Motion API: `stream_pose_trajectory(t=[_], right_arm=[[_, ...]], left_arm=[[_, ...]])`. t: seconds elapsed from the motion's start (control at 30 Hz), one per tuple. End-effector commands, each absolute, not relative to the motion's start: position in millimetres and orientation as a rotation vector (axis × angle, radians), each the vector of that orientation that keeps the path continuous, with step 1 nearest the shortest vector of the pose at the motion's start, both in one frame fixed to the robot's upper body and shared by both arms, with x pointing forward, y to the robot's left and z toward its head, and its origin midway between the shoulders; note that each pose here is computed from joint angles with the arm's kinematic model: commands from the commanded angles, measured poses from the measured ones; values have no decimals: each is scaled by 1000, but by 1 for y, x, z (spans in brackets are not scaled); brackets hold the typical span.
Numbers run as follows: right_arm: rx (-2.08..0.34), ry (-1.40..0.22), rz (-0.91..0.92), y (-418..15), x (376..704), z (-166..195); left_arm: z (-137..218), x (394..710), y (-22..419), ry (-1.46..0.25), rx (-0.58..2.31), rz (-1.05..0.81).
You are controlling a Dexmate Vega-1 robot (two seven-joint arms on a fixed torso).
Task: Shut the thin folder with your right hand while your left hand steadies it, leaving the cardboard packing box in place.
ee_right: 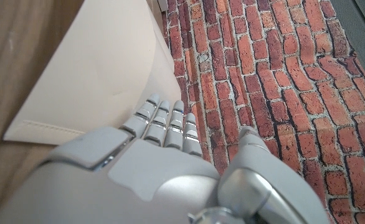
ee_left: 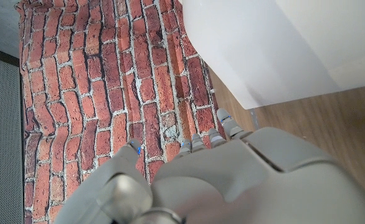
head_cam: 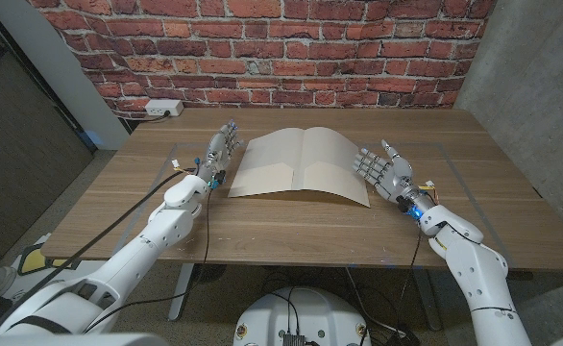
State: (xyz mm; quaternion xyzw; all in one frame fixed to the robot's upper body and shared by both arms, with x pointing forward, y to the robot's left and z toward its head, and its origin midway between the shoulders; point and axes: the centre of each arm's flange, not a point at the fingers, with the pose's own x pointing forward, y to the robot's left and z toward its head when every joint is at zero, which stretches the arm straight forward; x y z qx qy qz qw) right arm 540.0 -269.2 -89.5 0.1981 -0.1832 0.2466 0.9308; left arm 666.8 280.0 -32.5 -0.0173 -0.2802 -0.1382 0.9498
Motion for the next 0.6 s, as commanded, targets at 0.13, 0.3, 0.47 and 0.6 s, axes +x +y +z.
stream_pose_trajectory(t=[0.13, 0.3, 0.47, 0.6], right_arm=[[405, -271, 542, -268, 516, -104], [398, -240, 560, -268, 511, -105], [381, -234, 557, -268, 510, -106], [372, -214, 581, -268, 509, -108]], left_arm=[[-31, 675, 277, -563, -31, -301], [-29, 679, 276, -561, -30, -304], [-27, 682, 275, -560, -28, -308], [-26, 685, 274, -556, -24, -311]])
